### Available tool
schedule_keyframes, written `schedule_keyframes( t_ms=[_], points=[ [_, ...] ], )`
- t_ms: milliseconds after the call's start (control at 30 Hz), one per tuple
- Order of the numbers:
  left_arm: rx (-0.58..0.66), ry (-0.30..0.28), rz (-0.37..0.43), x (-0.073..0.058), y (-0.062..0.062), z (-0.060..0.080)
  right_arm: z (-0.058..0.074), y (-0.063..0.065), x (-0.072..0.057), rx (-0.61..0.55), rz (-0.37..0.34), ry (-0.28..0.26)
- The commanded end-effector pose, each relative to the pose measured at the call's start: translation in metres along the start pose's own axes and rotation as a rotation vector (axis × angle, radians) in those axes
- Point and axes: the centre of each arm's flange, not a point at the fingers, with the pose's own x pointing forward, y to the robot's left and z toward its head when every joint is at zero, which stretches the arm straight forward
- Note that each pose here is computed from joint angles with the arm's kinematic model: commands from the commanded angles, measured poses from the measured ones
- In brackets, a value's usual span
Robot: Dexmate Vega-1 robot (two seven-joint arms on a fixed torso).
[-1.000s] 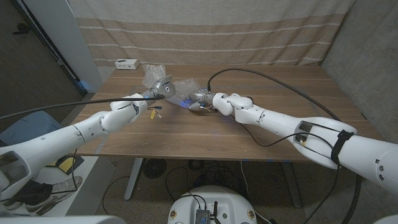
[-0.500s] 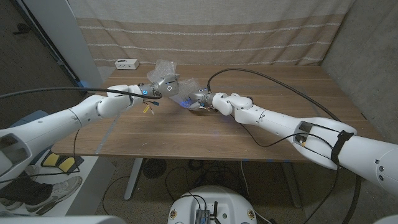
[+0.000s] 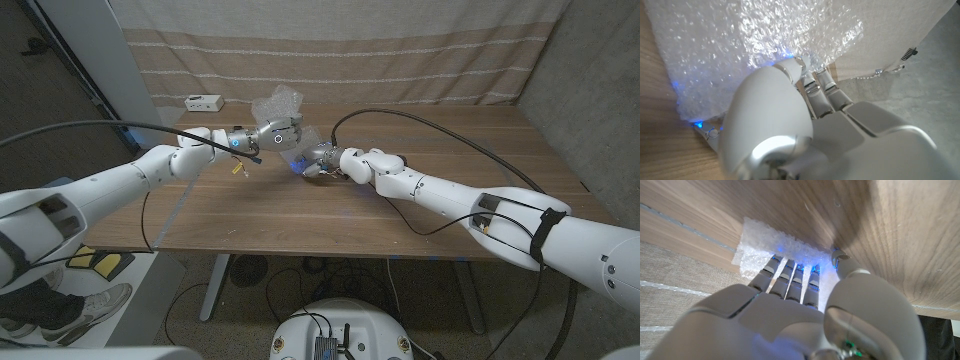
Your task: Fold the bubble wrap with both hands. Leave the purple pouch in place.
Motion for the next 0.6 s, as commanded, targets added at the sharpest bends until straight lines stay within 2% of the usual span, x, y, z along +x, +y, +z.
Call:
schedule_keyframes(
  t_ms=[33,333,433,600],
  points=[
    [-0.006,0.033,0.139,0.011,-0.018,0.009,0.0,-0.006,0.002,0.001,0.013,0.005],
    [-0.068,0.049,0.079,0.017,-0.026,0.037,-0.004,-0.016,-0.001,0.012,0.01,0.023],
    [-0.073,0.068,0.06,0.019,-0.028,0.041,-0.007,-0.022,-0.004,0.032,-0.009,0.022],
    [-0.069,0.109,0.035,0.027,-0.031,0.039,-0.017,-0.033,-0.011,0.093,-0.049,0.02]
  ],
)
